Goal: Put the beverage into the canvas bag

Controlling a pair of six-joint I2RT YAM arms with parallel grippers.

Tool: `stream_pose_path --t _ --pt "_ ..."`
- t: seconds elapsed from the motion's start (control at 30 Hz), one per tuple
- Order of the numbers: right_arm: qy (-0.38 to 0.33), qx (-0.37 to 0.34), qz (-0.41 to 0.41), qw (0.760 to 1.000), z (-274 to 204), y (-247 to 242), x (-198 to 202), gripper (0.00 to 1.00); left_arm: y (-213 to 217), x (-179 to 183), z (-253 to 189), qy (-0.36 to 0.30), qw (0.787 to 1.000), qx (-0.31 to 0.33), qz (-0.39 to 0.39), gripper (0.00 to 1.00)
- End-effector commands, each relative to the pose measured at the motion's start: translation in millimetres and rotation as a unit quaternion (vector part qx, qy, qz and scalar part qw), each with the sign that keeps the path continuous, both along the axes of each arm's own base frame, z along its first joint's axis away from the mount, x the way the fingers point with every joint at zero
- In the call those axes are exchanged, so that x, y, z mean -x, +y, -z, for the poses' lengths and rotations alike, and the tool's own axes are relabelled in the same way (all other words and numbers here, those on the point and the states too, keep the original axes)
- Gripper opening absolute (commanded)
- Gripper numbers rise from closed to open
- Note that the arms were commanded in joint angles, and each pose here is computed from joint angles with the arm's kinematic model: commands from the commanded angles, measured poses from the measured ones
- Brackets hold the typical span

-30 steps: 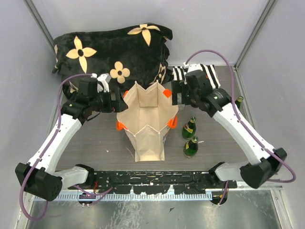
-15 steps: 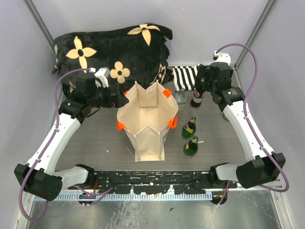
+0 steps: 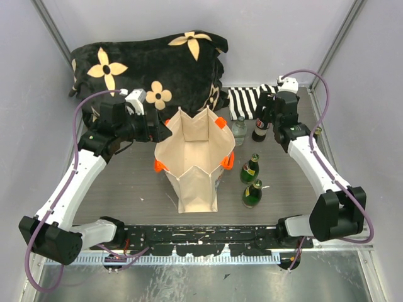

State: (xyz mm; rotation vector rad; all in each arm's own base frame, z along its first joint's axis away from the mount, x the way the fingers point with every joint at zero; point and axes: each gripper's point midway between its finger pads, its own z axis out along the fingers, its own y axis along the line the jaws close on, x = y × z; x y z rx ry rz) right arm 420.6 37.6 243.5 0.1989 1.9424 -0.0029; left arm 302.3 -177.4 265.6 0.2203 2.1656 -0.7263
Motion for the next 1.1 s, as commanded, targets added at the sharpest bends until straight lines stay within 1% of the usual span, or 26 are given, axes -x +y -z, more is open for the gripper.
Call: stream_pose_path --t 0.0,0.13,0.27,0.43,0.77,0.83,0.9,1.03,1.07 --pt "-0.077 -0.011 -0.011 0.997 -20.4 6.2 -26.3 0.86 -6.5 -0.8 -7.9 -0.020 1.000 0.013 0.018 0.98" --pt "-0.084 -0.010 -0.004 0.996 -5.7 4.6 -33.1 0.82 -7.0 0.1 -8.8 -0.021 0.999 0.015 0.020 0.98" --pt "-0.101 -0.005 0.002 0.995 -3.3 2.3 -38.4 0.80 -5.1 3.8 -6.0 -0.019 1.000 0.012 0.020 0.98" --pt "-0.120 0.006 0.014 0.993 0.0 -2.5 -45.1 0.73 -2.6 8.8 -0.4 -0.013 1.000 0.007 0.020 0.98" --pt "-0.092 0.001 0.019 0.996 27.4 -2.6 -50.8 0.65 1.1 11.1 1.4 -0.016 1.000 -0.001 0.019 0.98" --pt "-0.087 0.001 0.021 0.996 32.1 -3.4 -49.2 0.58 1.8 12.0 2.1 -0.016 1.000 -0.002 0.018 0.98" --pt "-0.084 0.001 0.025 0.996 35.3 -5.5 -47.6 0.46 2.3 13.4 2.9 -0.016 1.000 -0.003 0.019 0.98" --pt "-0.087 0.003 0.031 0.996 35.3 -8.8 -44.0 0.09 3.5 15.1 5.0 -0.013 1.000 -0.005 0.019 0.98" --pt "-0.087 0.004 0.032 0.996 35.0 -9.5 -42.9 0.02 3.8 15.7 5.6 -0.012 1.000 -0.005 0.018 0.98"
